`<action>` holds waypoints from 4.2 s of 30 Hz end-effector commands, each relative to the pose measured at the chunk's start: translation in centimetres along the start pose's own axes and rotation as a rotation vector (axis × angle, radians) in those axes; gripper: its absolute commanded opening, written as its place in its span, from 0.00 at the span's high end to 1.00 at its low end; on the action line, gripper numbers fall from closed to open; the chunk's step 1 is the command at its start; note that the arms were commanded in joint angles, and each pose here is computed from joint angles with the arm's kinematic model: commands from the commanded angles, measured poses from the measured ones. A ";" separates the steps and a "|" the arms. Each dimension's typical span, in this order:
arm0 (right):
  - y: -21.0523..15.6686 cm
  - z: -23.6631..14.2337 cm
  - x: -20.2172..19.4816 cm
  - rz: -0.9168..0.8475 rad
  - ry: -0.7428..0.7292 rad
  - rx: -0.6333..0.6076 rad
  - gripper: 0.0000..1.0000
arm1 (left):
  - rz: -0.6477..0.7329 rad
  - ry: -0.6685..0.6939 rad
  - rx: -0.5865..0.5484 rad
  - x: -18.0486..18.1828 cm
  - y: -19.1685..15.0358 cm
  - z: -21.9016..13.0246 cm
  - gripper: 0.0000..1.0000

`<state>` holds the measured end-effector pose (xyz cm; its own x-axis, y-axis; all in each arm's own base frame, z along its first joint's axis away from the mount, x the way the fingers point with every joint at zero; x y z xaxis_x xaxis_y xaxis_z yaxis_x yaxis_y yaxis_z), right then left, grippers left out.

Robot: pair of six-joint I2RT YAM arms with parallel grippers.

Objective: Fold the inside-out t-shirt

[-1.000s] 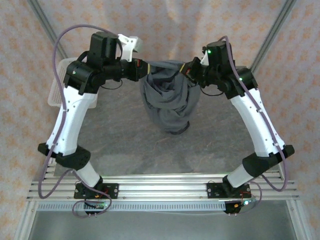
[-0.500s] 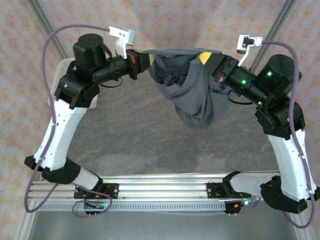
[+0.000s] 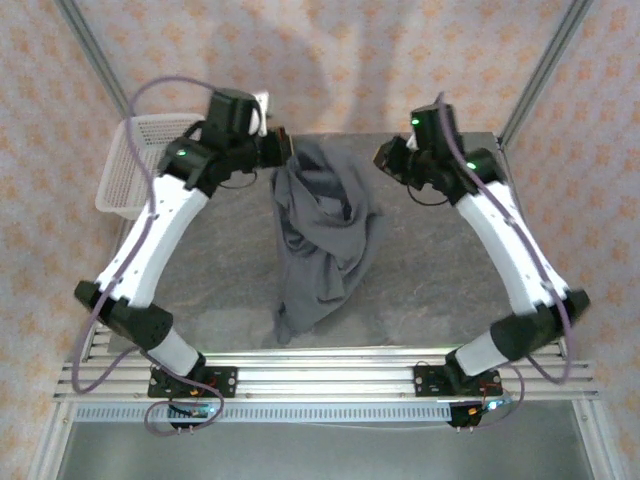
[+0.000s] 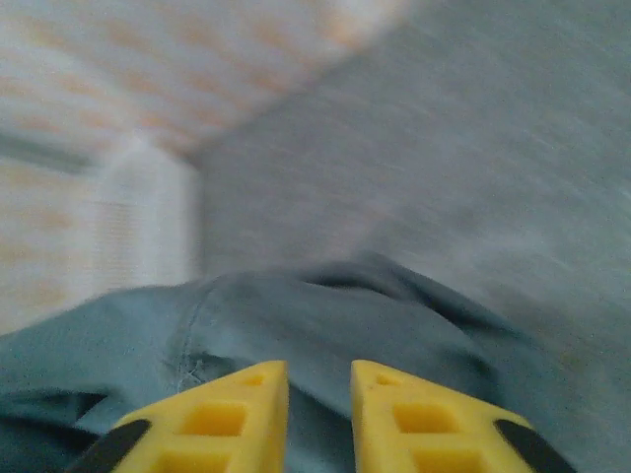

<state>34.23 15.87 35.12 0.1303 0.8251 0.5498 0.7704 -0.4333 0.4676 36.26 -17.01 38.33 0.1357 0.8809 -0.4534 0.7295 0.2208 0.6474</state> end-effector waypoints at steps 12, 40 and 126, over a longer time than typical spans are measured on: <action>-15.5 5.5 2.4 -0.774 0.201 -0.103 0.20 | -0.205 0.070 0.134 2.2 -3.5 1.0 1.00; -18.5 10.5 3.2 -1.317 0.230 -0.148 0.30 | -0.225 -0.056 0.083 -0.5 -1.0 -3.2 1.00; -17.7 0.3 -0.6 -0.225 0.470 0.055 0.24 | 0.137 -0.637 0.286 -6.2 -10.3 -2.9 1.00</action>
<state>20.84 22.73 28.77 -0.3902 0.6354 0.6663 0.7252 -0.2339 0.6476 26.31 -23.71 34.25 0.5202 0.4670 -0.7151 0.8327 -0.0915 0.5461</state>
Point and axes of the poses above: each hand's point on the last joint's axis, 136 mm out from that joint toward the fingers, its own z axis out along the fingers, its own x axis along the line the jaws close on, y = z × x, the point moved 5 cm from there along -z, back along the fingers
